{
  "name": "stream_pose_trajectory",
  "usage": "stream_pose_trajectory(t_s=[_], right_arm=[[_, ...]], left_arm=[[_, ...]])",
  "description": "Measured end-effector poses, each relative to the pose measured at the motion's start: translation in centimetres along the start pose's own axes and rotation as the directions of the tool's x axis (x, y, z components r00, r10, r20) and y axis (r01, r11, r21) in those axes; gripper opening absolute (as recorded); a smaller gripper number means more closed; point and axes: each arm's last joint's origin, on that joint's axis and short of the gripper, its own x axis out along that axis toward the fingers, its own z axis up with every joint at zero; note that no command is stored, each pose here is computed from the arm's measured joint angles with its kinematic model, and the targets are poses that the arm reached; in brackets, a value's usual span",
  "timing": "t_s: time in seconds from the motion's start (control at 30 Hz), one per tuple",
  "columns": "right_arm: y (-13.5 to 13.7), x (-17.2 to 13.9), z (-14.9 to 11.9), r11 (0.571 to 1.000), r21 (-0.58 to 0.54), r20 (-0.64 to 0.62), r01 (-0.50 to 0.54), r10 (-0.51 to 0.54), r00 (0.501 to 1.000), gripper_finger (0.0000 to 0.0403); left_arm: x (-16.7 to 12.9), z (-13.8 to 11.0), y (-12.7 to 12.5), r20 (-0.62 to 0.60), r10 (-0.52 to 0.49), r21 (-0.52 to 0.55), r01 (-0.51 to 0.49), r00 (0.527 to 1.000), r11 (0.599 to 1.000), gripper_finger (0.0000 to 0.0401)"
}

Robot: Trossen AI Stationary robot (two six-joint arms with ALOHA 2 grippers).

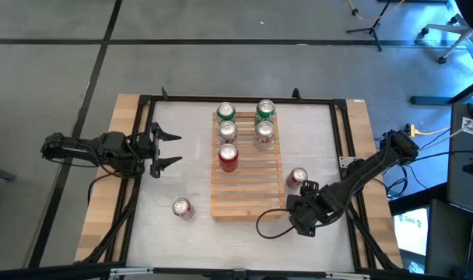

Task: Place canned beverage on shelf
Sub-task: Put the red and black soda can on the shelf aligned with the red and black soda can

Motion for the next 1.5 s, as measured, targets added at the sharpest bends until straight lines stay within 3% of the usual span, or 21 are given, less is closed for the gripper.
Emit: stream_pose_trajectory(t_s=[0.8, 1.17, 1.5], right_arm=[[-0.1, 0.7, -0.1, 1.000, 0.004, 0.006, 0.021, -0.021, 1.000, 0.0375], [-0.2, 0.0, -0.1, 0.999, 0.000, -0.006, 0.037, -0.037, 0.999, 0.0285], [0.2, -1.1, 0.2, 1.000, -0.005, -0.015, 0.002, -0.002, 1.000, 0.0300]], left_arm=[[0.0, 0.0, 0.0, 0.000, 0.000, 0.000, 0.000, 1.000, 1.000, 0.0330], [0.0, 0.0, 0.0, 0.000, 0.000, 0.000, 0.000, 1.000, 1.000, 0.0330], [0.0, 0.0, 0.0, 0.001, 0.000, 0.000, 0.000, 1.000, 1.000, 0.0330]])
